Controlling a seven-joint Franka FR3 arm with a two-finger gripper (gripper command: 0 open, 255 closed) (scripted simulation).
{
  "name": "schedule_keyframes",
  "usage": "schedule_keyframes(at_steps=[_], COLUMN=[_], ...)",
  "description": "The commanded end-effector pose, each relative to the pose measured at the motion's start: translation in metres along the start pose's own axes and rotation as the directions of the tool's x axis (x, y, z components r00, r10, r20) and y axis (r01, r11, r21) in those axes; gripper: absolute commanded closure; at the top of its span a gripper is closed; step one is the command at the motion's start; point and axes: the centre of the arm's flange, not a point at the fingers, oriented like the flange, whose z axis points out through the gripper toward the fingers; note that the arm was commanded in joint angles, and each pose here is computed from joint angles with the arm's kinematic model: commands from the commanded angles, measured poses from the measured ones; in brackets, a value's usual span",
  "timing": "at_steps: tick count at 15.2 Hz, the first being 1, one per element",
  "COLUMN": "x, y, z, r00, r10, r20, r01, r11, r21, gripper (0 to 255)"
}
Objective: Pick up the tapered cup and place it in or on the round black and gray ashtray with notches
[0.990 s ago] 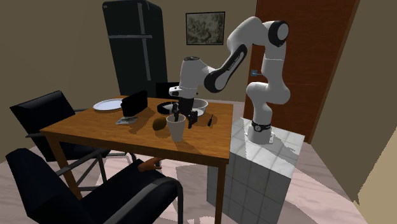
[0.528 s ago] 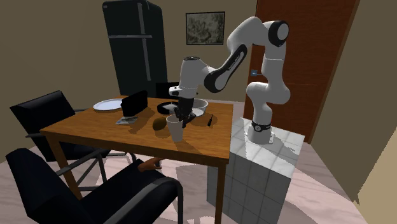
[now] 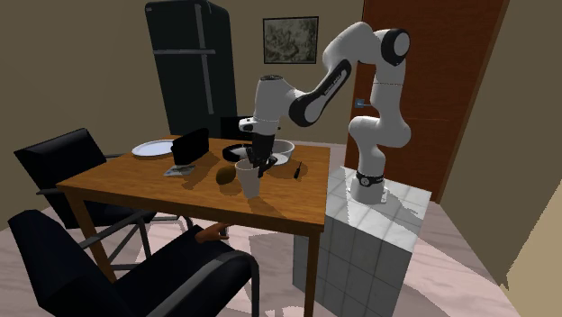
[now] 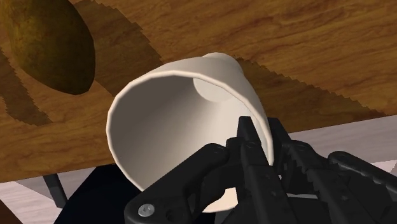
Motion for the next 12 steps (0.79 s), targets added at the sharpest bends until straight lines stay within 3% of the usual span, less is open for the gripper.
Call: schedule_keyframes(at_steps=[1,12], x=[0.001,0.005], y=[0.002,0.01], z=[-0.011,-0.068], r00=[1.0,1.0], r10=[0.0,0.0], r20=[0.0,0.0], r01=[0.0,0.0], r11=[1.0,1.0], r21=[0.0,0.0], gripper=[255,255])
